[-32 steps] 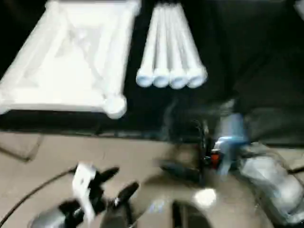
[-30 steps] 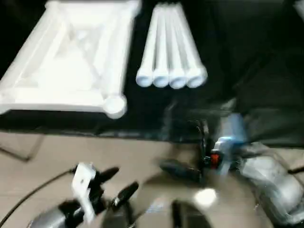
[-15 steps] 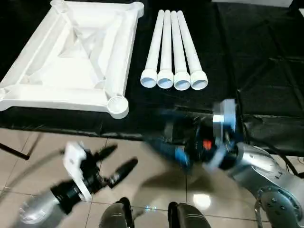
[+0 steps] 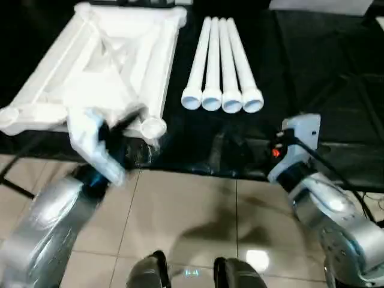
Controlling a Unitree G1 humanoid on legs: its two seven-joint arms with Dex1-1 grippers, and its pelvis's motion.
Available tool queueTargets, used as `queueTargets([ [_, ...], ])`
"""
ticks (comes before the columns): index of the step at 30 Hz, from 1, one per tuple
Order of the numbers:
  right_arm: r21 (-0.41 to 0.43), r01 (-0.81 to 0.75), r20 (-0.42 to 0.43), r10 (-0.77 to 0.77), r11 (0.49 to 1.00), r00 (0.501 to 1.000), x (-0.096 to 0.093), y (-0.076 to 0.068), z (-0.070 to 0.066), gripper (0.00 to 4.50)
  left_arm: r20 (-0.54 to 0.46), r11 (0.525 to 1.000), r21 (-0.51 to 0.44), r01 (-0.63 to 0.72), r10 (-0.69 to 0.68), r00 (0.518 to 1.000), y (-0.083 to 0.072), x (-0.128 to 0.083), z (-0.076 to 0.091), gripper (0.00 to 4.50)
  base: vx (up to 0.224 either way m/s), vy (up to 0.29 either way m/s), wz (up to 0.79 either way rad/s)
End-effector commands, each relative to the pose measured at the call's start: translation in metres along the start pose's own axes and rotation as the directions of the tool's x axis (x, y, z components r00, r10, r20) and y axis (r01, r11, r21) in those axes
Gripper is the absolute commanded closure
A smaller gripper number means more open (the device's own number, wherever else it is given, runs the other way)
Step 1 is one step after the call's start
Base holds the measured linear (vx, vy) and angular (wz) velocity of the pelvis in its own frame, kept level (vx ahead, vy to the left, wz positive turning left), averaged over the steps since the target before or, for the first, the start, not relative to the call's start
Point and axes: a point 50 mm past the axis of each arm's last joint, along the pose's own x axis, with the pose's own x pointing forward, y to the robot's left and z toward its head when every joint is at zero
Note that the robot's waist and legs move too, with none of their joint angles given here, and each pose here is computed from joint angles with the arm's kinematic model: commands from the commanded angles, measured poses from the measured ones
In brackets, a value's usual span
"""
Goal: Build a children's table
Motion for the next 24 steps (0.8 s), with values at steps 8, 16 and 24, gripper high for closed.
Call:
queueTargets([
  [8,-0.039,0.024,-0.004,-0.024,0.999,1.000,0.010,0.003,-0.011,0.00,-0.073,0.977,0.036,-0.208,0.211,0.975,0.011,-0.001,-0.022,0.03,0.003,0.150,-0.54],
  [16,-0.036,0.092,-0.030,-0.094,0.995,0.995,0.014,-0.004,-0.016,0.00,-0.103,0.972,0.017,-0.235,0.235,0.967,0.004,-0.006,-0.032,0.03,-0.051,0.253,-0.04],
  [24,-0.040,-0.011,-0.025,0.010,0.999,1.000,0.014,0.009,-0.019,0.00,-0.106,0.958,-0.025,-0.285,0.281,0.954,-0.003,-0.013,-0.041,0.03,-0.128,0.126,0.05],
])
